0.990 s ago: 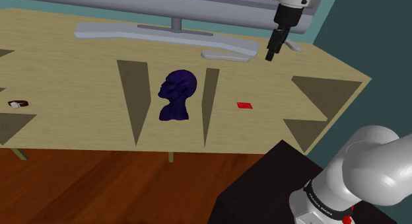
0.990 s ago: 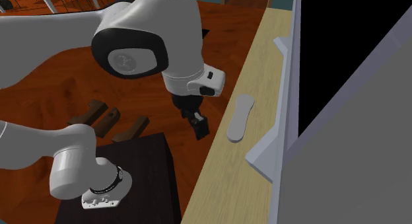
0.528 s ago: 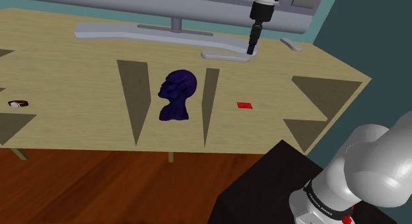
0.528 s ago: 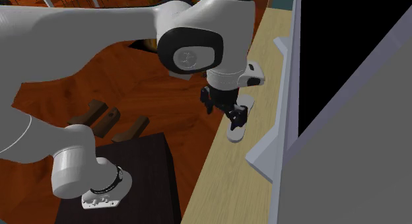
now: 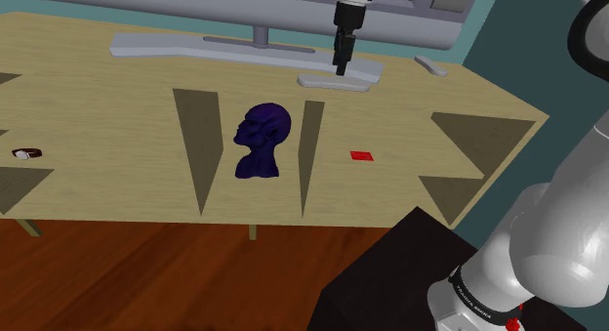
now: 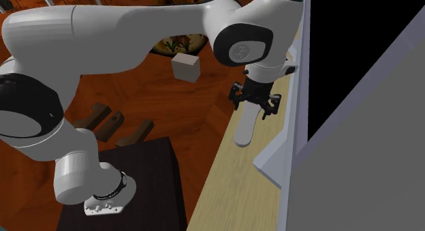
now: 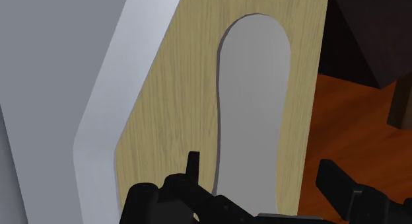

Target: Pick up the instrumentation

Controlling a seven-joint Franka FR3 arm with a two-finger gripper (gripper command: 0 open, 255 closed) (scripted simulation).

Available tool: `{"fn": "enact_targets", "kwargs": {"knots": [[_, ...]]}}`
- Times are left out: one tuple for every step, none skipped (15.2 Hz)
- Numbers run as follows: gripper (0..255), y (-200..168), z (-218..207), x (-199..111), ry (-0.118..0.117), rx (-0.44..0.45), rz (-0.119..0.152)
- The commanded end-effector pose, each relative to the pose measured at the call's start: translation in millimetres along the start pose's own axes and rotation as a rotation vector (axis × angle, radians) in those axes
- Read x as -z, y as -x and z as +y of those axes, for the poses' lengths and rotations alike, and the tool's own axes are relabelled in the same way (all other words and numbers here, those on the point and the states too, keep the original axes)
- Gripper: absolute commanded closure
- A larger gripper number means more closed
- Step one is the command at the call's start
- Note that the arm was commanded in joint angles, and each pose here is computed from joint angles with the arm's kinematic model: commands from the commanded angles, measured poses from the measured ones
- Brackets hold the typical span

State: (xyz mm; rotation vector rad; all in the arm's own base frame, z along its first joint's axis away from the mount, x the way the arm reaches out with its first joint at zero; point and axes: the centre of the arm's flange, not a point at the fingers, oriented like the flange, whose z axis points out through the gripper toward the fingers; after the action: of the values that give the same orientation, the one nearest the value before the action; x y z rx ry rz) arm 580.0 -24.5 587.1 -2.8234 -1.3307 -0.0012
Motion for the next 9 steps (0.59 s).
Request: {"fn": "enact_targets", "kwargs": {"knots": [[0,-4,1,-8,-0.002,0.018,0.001],[0,-4,1,-13,-0.002,0.018,0.001],[0,-4,1,-19,-0.002,0.018,0.001],[0,-4,1,-24,-0.002,0.018,0.001],[0,-4,2,-29,-0.002,0.018,0.001],[0,-4,2,-34,-0.002,0.018,0.001],[0,-4,2,-37,-0.002,0.018,0.001],[0,-4,2,-37,-0.002,0.018,0.001],[255,-4,2,-37,-0.002,0.018,0.001]]}}
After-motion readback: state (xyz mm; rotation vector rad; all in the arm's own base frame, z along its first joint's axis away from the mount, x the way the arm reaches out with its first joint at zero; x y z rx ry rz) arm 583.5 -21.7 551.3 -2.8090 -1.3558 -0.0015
